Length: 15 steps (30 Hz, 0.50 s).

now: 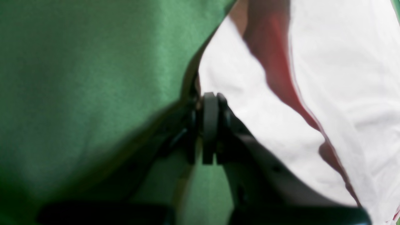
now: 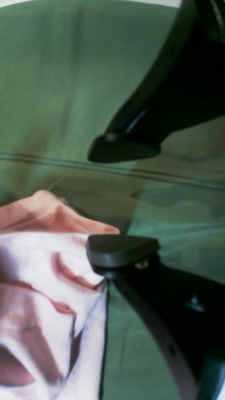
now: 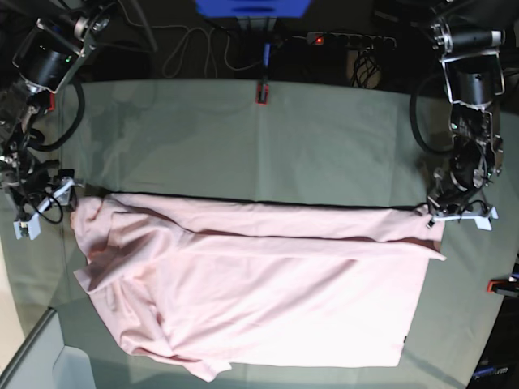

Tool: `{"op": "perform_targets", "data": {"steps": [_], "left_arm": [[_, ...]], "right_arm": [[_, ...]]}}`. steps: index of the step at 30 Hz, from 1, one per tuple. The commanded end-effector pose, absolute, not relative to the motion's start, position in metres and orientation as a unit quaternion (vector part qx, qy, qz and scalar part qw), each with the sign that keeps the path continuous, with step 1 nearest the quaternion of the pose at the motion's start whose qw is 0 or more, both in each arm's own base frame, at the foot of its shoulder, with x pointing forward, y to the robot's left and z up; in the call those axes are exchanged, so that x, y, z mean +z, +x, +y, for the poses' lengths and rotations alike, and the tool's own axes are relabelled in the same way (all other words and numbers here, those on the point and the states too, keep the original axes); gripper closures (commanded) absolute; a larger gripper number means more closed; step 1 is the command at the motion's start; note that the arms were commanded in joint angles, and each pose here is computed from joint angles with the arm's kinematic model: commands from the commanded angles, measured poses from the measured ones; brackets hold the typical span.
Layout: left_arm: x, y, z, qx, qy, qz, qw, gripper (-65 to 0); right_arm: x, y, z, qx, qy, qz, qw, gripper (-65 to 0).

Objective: Layout the t-shirt on the table in an organized manner, then fold the t-shirt properly
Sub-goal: 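Regrasp the folded edge with the right gripper beside the left gripper's line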

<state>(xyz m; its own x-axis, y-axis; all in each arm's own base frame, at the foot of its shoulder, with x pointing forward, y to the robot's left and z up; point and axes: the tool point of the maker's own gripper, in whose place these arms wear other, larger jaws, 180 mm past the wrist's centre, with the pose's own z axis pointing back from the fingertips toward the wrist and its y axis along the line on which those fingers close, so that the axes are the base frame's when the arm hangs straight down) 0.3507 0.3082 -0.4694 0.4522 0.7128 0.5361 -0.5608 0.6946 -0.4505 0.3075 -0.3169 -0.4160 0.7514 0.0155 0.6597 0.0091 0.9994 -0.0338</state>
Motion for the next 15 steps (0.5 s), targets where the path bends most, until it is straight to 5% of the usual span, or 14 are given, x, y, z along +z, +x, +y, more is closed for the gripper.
{"op": "perform_targets", "data": {"steps": [1,15], "left_arm": [[-0.4666,0.3510,0.3147,0.375,-0.096,-0.361,0.848,-0.1],[-0.4668,0.3506,0.3155,0.375,-0.095,-0.361,0.849,-0.1]], "right_arm": [[-0.3985,0.3198,-0.3234,0.006,-0.024,-0.380,0.925,-36.8],[-0.3995,0.3191,-0.3228,0.006,-0.024,-0.379,0.925,-36.9]]}}
